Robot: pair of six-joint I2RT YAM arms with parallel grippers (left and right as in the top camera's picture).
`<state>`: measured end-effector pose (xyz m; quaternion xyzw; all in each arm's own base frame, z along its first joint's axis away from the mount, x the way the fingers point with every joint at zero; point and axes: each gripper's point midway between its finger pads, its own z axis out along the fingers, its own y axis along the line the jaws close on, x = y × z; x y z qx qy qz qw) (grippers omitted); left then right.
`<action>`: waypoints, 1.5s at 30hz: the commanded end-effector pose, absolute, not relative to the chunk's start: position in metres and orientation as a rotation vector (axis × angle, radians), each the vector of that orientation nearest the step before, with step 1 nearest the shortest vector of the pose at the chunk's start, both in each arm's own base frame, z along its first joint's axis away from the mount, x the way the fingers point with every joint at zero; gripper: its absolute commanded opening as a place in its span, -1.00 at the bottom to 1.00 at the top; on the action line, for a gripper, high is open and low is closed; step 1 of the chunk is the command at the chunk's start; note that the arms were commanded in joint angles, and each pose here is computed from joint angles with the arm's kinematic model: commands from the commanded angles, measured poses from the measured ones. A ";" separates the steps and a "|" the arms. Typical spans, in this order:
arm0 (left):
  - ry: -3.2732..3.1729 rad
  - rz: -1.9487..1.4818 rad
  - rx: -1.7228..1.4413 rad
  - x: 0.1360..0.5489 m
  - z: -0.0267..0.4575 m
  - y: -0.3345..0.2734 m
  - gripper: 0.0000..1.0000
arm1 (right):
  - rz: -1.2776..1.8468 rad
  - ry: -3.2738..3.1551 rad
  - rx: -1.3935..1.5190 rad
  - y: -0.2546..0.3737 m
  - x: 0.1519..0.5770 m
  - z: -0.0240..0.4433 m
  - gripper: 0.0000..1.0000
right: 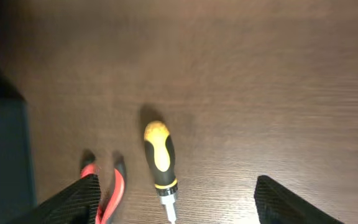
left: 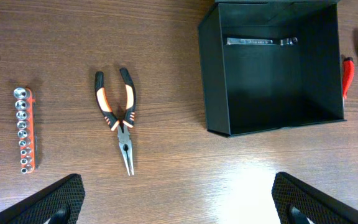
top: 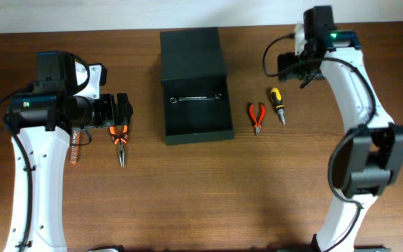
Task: Pack container
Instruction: 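Move the right gripper to the yellow-black screwdriver and lower, then grasp the screwdriver handle with the right gripper and lift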
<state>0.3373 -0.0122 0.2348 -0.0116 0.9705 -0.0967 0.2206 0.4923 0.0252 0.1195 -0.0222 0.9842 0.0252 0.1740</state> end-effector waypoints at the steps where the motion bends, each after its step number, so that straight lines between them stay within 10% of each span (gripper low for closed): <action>1: 2.675 -0.257 -0.013 0.341 0.237 -0.011 0.98 | 0.161 2.866 -0.203 0.040 0.485 0.087 0.44; 11: 2.672 -0.256 -0.013 0.342 0.237 -0.011 0.98 | 0.187 3.101 -0.223 0.041 0.456 0.013 0.29; 45: 2.662 -0.254 -0.011 0.344 0.238 -0.010 0.98 | 0.034 3.154 -0.271 0.037 0.443 0.000 -0.49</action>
